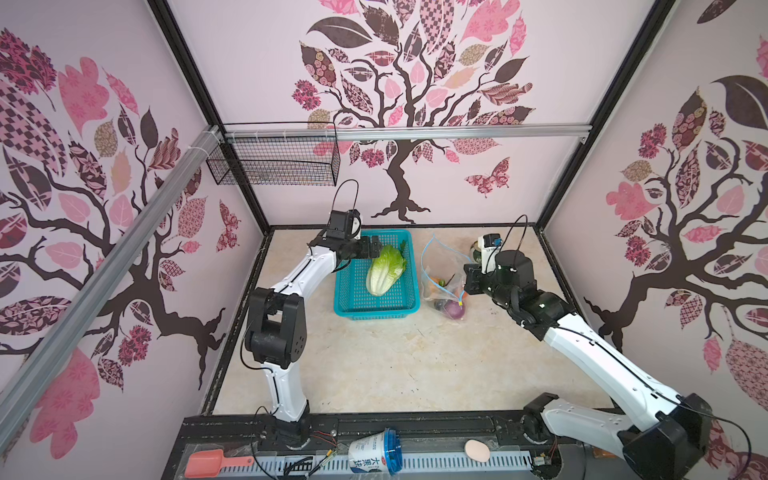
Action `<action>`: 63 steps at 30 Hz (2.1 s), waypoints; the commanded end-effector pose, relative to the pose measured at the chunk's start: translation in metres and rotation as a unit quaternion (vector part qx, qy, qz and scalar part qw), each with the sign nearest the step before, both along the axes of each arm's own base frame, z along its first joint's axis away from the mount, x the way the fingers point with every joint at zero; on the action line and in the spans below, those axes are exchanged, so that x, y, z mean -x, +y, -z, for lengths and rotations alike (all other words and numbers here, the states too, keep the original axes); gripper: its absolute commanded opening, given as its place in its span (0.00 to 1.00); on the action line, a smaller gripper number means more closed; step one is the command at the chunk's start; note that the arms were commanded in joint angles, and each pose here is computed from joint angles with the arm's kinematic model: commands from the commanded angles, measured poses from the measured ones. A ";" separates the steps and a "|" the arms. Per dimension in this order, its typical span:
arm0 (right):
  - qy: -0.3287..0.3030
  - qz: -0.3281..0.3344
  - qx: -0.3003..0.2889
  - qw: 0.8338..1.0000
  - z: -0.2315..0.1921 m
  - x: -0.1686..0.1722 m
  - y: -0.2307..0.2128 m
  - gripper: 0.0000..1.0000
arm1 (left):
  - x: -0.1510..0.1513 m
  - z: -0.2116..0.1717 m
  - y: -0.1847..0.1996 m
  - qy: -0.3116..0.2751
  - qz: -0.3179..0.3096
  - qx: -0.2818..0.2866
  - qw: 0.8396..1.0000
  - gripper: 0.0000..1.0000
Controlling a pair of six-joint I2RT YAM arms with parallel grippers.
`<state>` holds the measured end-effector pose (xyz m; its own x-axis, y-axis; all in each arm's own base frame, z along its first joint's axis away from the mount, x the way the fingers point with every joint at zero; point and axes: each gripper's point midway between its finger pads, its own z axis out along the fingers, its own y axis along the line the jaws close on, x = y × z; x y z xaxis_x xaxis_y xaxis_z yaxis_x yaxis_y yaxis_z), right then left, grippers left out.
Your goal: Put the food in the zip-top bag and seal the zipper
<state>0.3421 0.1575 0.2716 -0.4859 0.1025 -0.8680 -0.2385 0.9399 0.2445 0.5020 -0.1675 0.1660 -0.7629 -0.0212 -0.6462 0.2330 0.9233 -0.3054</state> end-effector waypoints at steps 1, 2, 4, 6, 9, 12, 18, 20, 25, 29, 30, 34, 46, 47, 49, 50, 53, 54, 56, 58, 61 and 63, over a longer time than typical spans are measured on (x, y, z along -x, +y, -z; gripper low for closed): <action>-0.021 0.006 -0.008 1.000 -0.012 0.002 -0.006 0.00 | 0.009 0.014 -0.007 0.033 0.043 -0.013 0.998 0.99; -0.021 0.004 -0.010 1.000 -0.013 0.003 -0.005 0.00 | 0.010 0.021 -0.007 0.041 0.046 -0.017 0.998 0.99; -0.022 0.003 -0.011 1.000 -0.012 0.002 -0.005 0.00 | 0.012 0.033 -0.010 0.057 0.054 -0.013 0.997 0.99; -0.022 0.001 -0.012 1.000 -0.012 0.003 -0.005 0.00 | 0.012 0.042 -0.015 0.064 0.062 -0.003 0.996 0.99; -0.025 -0.007 -0.016 1.000 -0.014 0.005 -0.003 0.00 | 0.014 0.054 -0.025 0.081 0.077 0.019 0.994 0.99; -0.030 -0.007 -0.018 0.999 -0.017 0.006 -0.004 0.00 | 0.017 0.065 -0.032 0.092 0.087 0.024 0.992 0.99; -0.028 -0.009 -0.018 0.999 -0.015 0.006 -0.003 0.00 | 0.018 0.080 -0.039 0.101 0.090 0.019 0.991 0.96; -0.028 -0.010 -0.019 0.999 -0.016 0.006 -0.003 0.00 | 0.018 0.082 -0.041 0.103 0.091 0.023 0.990 0.91; -0.031 -0.008 -0.019 0.999 -0.017 0.007 -0.004 0.00 | 0.019 0.084 -0.047 0.106 0.094 0.035 0.989 0.75; -0.033 -0.008 -0.020 0.999 -0.018 0.007 -0.004 0.00 | 0.019 0.083 -0.046 0.104 0.085 0.028 0.991 0.52; -0.035 -0.008 -0.020 0.999 -0.020 0.008 -0.005 0.00 | 0.019 0.082 -0.046 0.103 0.082 0.025 0.991 0.51; -0.039 -0.005 -0.020 0.999 -0.021 0.008 -0.006 0.00 | 0.022 0.064 -0.039 0.093 0.067 0.018 0.993 0.47; -0.037 -0.004 -0.019 0.999 -0.021 0.007 -0.006 0.00 | 0.084 0.046 -0.009 0.122 0.026 -0.011 0.992 0.45; -0.037 -0.004 -0.019 0.999 -0.020 0.007 -0.006 0.00 | 0.091 0.049 -0.008 0.129 0.027 -0.015 0.991 0.45; -0.036 -0.004 -0.018 0.999 -0.020 0.006 -0.006 0.00 | 0.105 0.055 -0.007 0.142 0.030 -0.023 0.989 0.46; -0.035 -0.004 -0.019 0.999 -0.019 0.006 -0.006 0.00 | 0.112 0.059 -0.006 0.150 0.031 -0.025 0.988 0.46; -0.034 -0.005 -0.018 0.999 -0.019 0.006 -0.005 0.00 | 0.129 0.070 -0.009 0.168 0.035 -0.030 0.985 0.47; -0.035 -0.004 -0.019 0.999 -0.019 0.005 -0.006 0.00 | 0.134 0.073 -0.009 0.174 0.035 -0.032 0.984 0.47; -0.033 -0.005 -0.018 0.999 -0.018 0.006 -0.005 0.00 | 0.139 0.077 -0.011 0.181 0.036 -0.034 0.982 0.51; -0.033 -0.005 -0.019 0.999 -0.019 0.006 -0.005 0.00 | 0.138 0.076 -0.011 0.182 0.032 -0.038 0.982 0.64; -0.033 -0.005 -0.018 0.999 -0.018 0.005 -0.005 0.00 | 0.127 0.061 -0.010 0.165 0.023 -0.045 0.985 0.80; -0.032 -0.004 -0.018 0.999 -0.018 0.005 -0.006 0.00 | 0.116 0.045 -0.010 0.142 0.022 -0.047 0.989 0.89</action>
